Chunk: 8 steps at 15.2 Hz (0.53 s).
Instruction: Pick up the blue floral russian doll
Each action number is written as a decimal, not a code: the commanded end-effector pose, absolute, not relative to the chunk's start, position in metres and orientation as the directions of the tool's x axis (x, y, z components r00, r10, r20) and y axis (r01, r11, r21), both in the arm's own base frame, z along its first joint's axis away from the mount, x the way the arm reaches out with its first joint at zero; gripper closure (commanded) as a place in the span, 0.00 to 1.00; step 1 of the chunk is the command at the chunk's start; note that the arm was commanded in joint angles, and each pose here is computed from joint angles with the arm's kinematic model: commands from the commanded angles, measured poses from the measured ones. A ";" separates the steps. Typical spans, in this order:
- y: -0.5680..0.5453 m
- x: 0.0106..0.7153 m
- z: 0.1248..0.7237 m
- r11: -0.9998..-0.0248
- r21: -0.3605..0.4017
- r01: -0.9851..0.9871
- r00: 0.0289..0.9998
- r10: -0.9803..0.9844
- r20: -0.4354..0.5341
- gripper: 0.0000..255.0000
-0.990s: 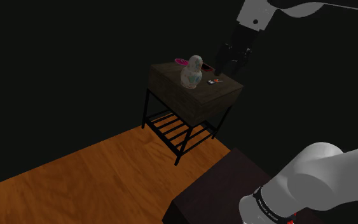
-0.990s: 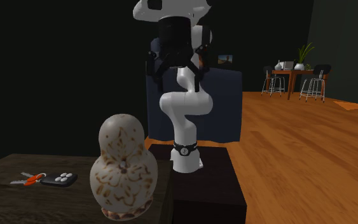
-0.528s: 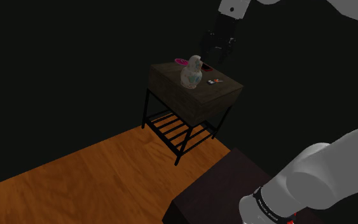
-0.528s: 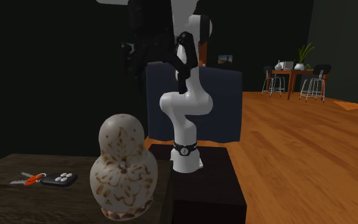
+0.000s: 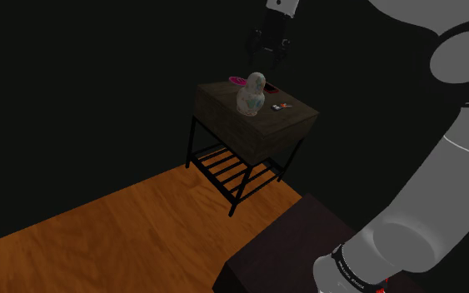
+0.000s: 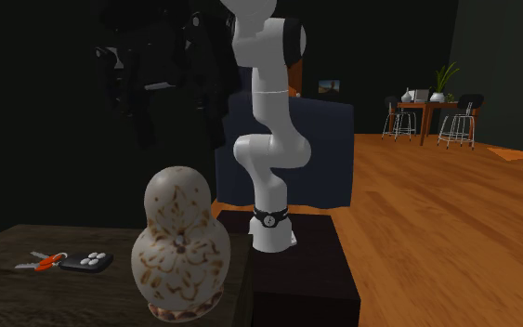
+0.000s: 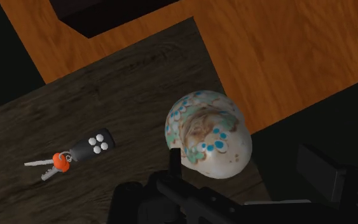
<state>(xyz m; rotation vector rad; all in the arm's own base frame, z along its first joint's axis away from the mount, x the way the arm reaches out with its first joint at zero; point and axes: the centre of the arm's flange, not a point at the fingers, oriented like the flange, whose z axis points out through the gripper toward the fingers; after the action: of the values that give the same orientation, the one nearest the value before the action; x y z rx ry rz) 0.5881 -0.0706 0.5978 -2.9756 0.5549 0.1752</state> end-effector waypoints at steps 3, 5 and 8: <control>-0.077 0.595 0.582 -0.923 -0.086 -0.375 0.922 -0.361 -0.140 0.00; -0.077 0.595 0.572 -0.923 -0.086 -0.375 0.922 -0.361 -0.140 0.00; -0.077 0.595 0.558 -0.923 -0.086 -0.375 0.922 -0.361 -0.140 0.00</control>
<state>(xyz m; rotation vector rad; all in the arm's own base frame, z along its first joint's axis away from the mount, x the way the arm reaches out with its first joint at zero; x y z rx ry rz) 0.5949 -0.0772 0.5615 -2.9702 0.5707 0.1845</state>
